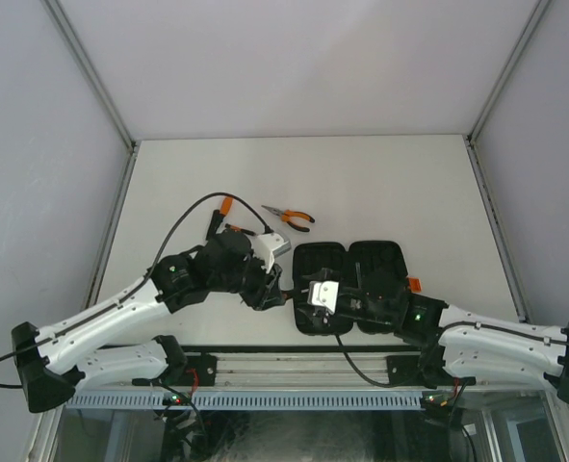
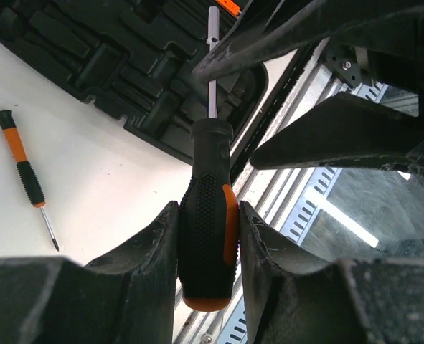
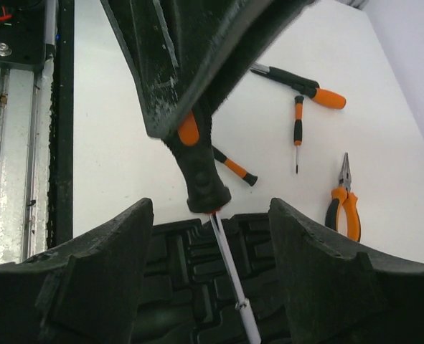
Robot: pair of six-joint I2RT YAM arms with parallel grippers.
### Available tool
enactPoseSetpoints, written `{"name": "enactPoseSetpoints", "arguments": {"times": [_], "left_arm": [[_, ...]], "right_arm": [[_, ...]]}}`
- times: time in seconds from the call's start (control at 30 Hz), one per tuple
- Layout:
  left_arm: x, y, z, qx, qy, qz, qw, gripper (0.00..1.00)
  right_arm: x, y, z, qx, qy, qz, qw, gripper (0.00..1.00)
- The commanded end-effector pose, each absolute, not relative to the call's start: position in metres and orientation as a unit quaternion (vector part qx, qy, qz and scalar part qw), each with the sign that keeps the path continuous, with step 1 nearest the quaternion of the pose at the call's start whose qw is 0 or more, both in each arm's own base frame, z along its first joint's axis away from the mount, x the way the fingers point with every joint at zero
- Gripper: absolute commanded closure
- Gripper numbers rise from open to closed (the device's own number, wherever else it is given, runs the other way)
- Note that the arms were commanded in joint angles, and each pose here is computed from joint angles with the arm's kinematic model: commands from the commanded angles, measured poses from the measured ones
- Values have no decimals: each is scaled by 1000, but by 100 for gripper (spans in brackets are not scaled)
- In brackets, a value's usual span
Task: Sort the tools into containers
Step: Pick up the screwdriver from the center of the board.
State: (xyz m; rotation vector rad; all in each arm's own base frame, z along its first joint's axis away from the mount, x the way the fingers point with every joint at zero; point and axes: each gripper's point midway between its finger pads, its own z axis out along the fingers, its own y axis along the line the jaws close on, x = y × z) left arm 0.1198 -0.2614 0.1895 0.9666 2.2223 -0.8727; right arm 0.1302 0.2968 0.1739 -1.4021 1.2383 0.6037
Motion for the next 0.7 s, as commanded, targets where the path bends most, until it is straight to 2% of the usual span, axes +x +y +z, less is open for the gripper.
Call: {"name": "enactPoseSetpoints", "arguments": {"times": [0.0,0.2,0.4,0.57,0.67], "left_arm": [[121,-282,230,381,790,-364,315,87],[118,-288,227,389,790,-364,305,87],[114,-289,228,393,786,-366,305,86],[114,-286,231,392,780,-370,319,71],[117,-281,239,382,772,-372,345,56]], "right_arm": [[130,315,204,-604,481,249,584,36],[124,328,199,-625,471,245,572,45],[126,332,193,-625,481,231,570,70],[129,331,196,-606,499,230,576,89],[131,328,198,-595,509,229,578,100]]}}
